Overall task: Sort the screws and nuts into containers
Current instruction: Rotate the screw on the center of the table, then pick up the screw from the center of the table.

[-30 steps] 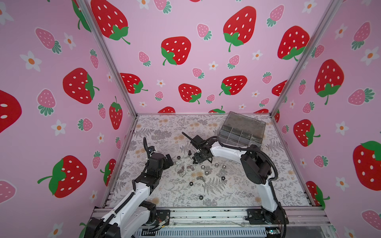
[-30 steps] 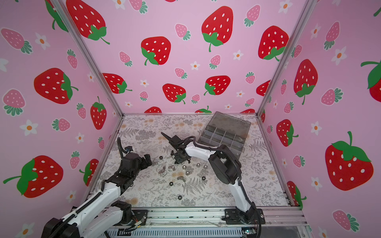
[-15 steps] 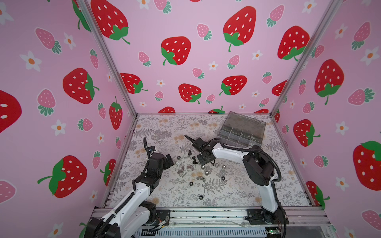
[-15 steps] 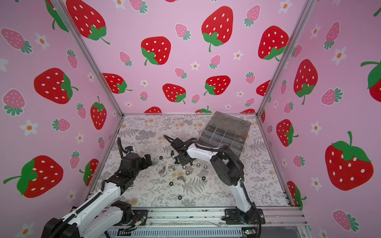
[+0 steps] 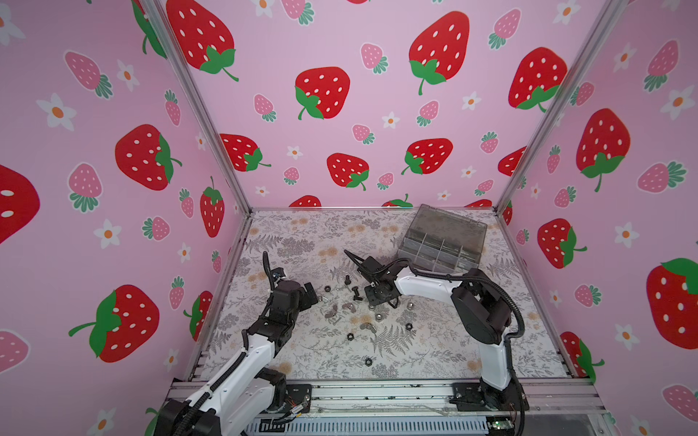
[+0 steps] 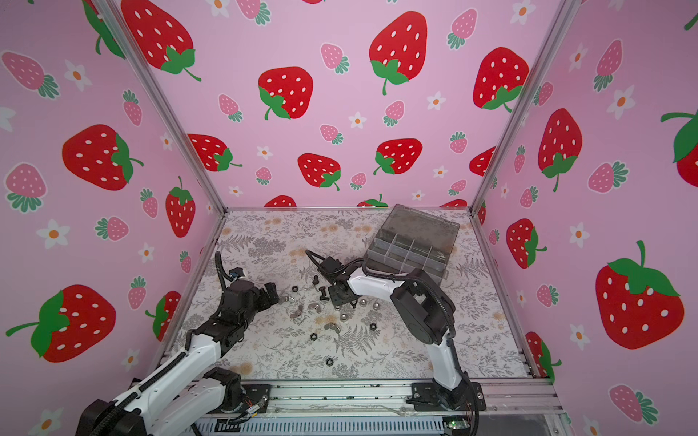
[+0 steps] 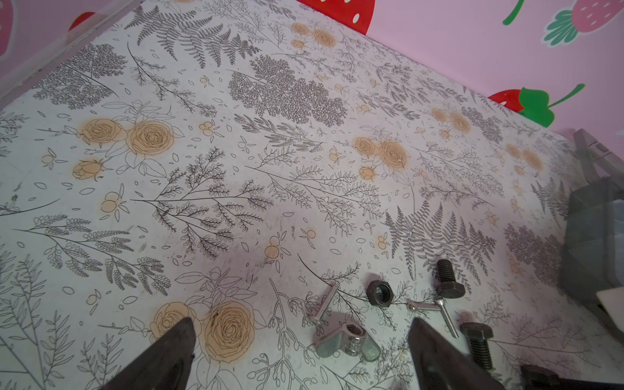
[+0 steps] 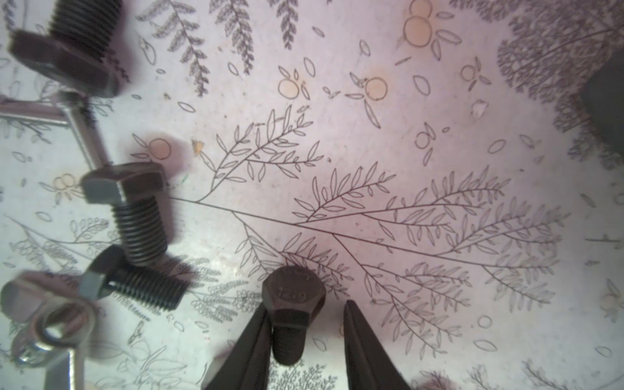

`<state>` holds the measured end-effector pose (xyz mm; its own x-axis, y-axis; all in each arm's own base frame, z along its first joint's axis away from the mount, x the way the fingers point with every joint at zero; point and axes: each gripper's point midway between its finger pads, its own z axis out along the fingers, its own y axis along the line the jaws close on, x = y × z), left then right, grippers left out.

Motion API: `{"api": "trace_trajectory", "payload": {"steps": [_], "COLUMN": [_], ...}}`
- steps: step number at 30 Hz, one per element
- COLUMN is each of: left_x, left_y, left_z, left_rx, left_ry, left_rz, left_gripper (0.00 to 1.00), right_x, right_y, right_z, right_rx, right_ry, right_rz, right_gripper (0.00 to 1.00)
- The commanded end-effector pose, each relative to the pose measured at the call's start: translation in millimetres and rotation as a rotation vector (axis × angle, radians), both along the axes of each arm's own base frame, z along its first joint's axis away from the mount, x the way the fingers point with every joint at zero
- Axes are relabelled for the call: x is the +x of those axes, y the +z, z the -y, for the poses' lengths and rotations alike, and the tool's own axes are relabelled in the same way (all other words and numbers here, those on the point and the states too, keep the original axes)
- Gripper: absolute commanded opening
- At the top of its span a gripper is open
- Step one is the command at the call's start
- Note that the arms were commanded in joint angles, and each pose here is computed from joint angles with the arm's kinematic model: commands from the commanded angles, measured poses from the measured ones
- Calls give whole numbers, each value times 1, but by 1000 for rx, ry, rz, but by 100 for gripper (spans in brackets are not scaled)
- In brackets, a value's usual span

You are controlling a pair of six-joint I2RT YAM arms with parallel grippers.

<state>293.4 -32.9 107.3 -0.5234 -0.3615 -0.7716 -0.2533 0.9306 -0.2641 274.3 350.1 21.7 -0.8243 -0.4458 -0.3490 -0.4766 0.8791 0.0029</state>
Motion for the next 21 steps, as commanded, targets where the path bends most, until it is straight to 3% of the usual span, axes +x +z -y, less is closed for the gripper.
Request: {"api": "trace_trajectory", "payload": {"steps": [1, 13, 21], "left_x": [4, 4, 5], "left_y": [14, 20, 22], "left_z": [0, 0, -1], "left_rx": [-17, -13, -7], "left_ry": [18, 15, 19], "left_rz": [32, 45, 52], "left_gripper": [99, 99, 99], "right_x": [-7, 1, 21], "right_y": [-8, -6, 46], "right_z": [4, -2, 4], "right_rx": [-12, -18, -12], "right_ry": [-11, 8, -25], "right_rz": [-18, 5, 143], "right_gripper": [36, 3, 0]}}
